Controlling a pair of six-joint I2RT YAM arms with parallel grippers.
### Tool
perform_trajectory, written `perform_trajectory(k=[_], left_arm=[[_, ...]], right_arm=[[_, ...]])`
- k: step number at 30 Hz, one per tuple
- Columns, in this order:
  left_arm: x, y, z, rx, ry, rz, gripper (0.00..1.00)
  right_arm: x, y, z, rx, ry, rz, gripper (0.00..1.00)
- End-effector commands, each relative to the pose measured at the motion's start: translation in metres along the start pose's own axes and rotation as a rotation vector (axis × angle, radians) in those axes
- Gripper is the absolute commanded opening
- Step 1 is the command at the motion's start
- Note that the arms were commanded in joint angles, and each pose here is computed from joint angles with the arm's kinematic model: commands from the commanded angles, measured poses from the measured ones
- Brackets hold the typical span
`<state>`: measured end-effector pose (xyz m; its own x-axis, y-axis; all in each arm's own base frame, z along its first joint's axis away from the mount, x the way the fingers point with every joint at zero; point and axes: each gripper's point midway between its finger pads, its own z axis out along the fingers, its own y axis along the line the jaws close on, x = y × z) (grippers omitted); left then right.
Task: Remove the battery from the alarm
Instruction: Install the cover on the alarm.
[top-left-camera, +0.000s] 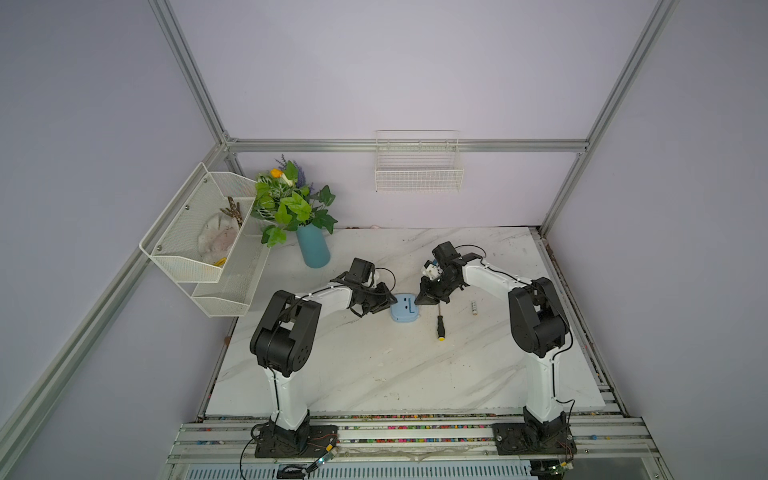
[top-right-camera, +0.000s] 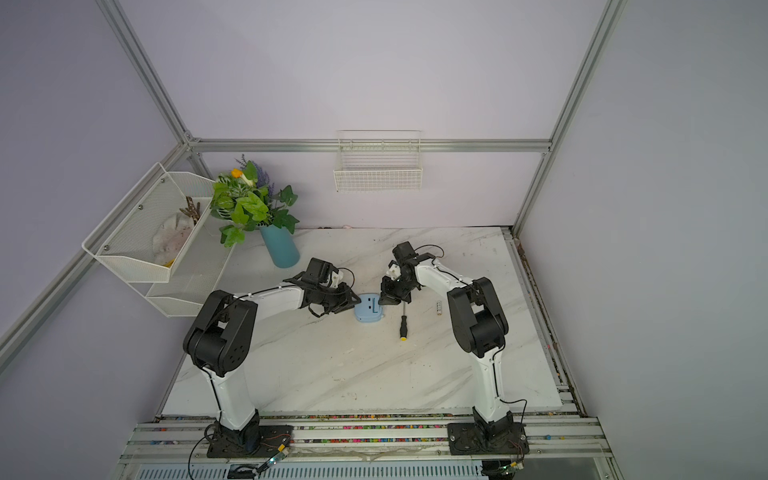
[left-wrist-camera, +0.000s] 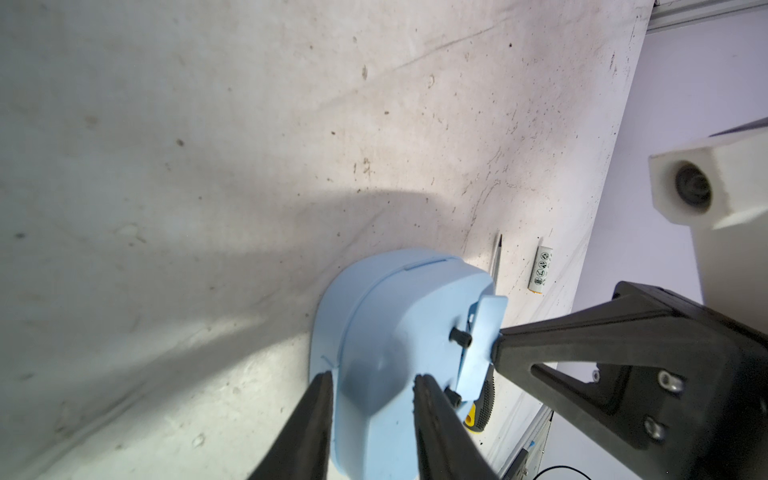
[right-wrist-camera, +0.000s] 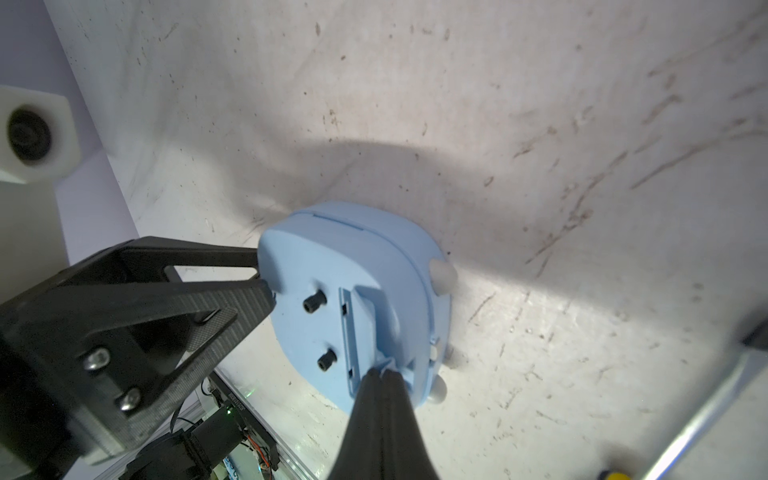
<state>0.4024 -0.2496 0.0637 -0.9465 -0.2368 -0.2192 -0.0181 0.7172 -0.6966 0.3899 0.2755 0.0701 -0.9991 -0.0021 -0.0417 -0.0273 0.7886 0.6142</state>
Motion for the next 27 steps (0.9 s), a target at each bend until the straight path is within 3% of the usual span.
perform_trajectory(k=[1, 27], left_arm=[[0.0004, -0.0007, -0.0017, 0.013, 0.002, -0.004, 0.37], [-0.0003, -0.0018, -0.0013, 0.018, 0.001, -0.001, 0.36]], right_arm=[[-0.0054, 0.0135, -0.0149, -0.028, -0.027, -0.034, 0.0], [-0.005, 0.0139, -0.0062, -0.019, -0.013, -0.048, 0.0]])
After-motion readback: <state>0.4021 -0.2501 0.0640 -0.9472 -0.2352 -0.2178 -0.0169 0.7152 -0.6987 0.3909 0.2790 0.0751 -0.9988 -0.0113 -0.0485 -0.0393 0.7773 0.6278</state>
